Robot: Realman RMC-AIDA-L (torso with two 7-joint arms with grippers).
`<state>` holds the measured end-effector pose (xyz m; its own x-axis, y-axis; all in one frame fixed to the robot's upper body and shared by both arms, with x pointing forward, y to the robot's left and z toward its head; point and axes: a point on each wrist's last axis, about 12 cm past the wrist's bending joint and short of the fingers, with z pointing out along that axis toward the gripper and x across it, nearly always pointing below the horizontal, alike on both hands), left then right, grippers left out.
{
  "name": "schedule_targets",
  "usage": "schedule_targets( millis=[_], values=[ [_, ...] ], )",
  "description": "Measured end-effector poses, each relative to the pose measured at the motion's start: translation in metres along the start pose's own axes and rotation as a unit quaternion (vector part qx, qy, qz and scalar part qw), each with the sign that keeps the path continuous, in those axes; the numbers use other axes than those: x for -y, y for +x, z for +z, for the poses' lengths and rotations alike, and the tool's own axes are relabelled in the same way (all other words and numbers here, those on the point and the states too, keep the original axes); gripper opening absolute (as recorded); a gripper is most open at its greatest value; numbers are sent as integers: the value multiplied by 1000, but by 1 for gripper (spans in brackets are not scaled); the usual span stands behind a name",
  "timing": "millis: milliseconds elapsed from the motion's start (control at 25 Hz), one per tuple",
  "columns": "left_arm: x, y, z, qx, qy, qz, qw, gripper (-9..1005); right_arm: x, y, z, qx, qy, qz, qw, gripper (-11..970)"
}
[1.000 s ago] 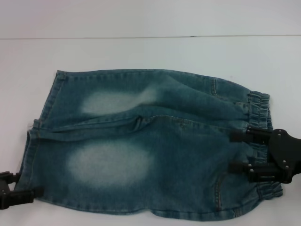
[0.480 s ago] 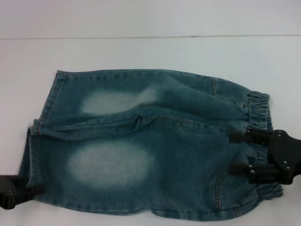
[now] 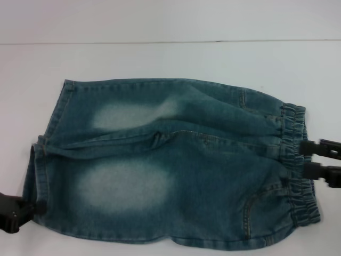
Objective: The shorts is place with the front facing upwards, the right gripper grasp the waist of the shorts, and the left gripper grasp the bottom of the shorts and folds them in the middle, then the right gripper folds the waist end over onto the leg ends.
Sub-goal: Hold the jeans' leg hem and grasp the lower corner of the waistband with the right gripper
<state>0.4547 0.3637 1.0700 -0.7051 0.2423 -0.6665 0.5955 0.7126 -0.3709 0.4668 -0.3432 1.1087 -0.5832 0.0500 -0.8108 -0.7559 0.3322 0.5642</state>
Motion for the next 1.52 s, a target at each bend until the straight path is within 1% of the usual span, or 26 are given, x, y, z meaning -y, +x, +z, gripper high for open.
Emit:
schedule_targets(
  millis=[200,400,520,640,880,1240,1520],
  values=[
    [0,-3,1,1,2,3,1000,-1,5,4,-26,4,14,93,996,941],
    [0,-5,2,2,5,6,1000,-1,6,0,-49,7,50,178,983,941],
    [0,-7,3,3,7,8,1000,-1,14,1,-59,-1,100,222,970,942],
    [0,-8,5,2,10,9,1000,0,20,6,-62,-23,131,252,959,942],
    [0,-12,6,2,10,13,1000,0,27,13,-55,-74,147,284,945,942],
    [1,-14,7,5,13,16,1000,-1,34,18,-52,-87,167,303,934,942],
    [1,-13,7,5,15,17,1000,-1,39,18,-41,-105,169,309,930,942]
  ],
)
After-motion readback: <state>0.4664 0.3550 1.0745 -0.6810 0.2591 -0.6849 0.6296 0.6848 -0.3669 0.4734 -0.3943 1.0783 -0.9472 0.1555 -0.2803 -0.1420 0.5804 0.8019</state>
